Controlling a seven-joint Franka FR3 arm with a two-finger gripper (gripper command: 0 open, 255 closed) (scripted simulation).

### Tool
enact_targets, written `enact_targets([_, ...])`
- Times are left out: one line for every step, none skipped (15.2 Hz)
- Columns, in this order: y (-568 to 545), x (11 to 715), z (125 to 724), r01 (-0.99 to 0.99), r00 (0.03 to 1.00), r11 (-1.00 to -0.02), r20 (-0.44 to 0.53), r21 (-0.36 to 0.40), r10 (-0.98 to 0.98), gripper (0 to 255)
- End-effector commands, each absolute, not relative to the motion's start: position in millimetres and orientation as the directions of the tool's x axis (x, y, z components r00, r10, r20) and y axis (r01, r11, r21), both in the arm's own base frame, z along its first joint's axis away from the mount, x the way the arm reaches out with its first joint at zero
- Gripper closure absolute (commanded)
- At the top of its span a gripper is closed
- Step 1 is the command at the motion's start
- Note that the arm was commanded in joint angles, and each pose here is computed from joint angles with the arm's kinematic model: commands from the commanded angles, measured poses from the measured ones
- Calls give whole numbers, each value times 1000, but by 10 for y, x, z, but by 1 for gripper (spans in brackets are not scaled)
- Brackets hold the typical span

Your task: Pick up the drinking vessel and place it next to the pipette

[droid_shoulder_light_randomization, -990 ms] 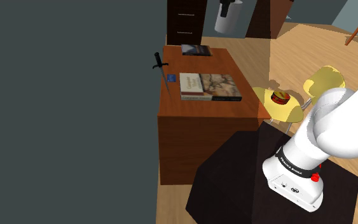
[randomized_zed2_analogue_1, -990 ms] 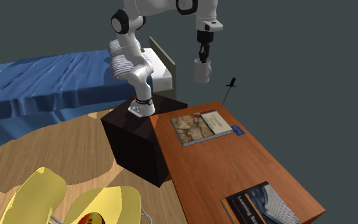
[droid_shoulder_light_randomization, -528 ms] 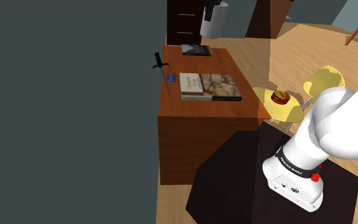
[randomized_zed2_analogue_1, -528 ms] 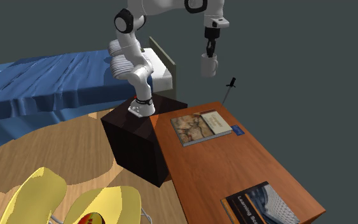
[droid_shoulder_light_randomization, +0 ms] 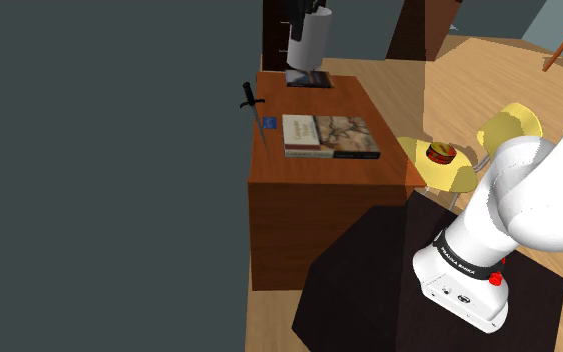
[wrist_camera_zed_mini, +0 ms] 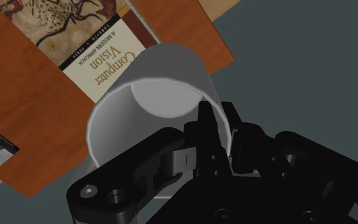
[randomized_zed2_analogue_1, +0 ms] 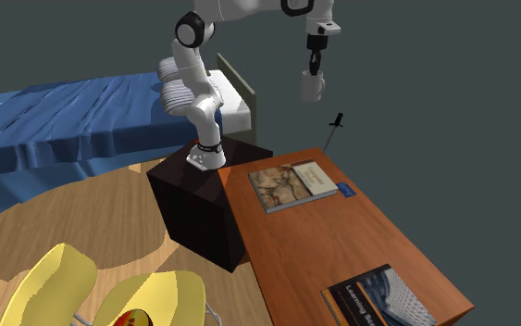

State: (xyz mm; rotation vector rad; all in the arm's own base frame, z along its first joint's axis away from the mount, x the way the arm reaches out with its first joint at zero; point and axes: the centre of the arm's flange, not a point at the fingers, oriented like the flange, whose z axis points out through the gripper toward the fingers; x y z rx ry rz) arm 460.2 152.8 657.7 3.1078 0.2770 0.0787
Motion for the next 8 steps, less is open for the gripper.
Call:
enact_targets([1575, 4597, 6501, 175, 983, -984, 49, 25, 176, 255])
enact_targets([1575, 4597, 6449, 175, 983, -984, 49, 25, 176, 255])
enact_targets([1575, 4597, 6396, 175, 983, -984, 49, 25, 176, 255])
enact_targets([1575, 4597, 6343, 175, 983, -984, 49, 25, 176, 255])
enact_targets([1575, 4597, 6290, 175, 983, -984, 49, 25, 176, 255])
enact_targets([1575, 4597, 6237, 175, 983, -984, 49, 25, 176, 255])
enact_targets([1575, 4597, 6185, 175, 983, -984, 49, 25, 176, 255])
enact_targets([1575, 4597, 6132, 175, 983, -984, 49, 25, 176, 255])
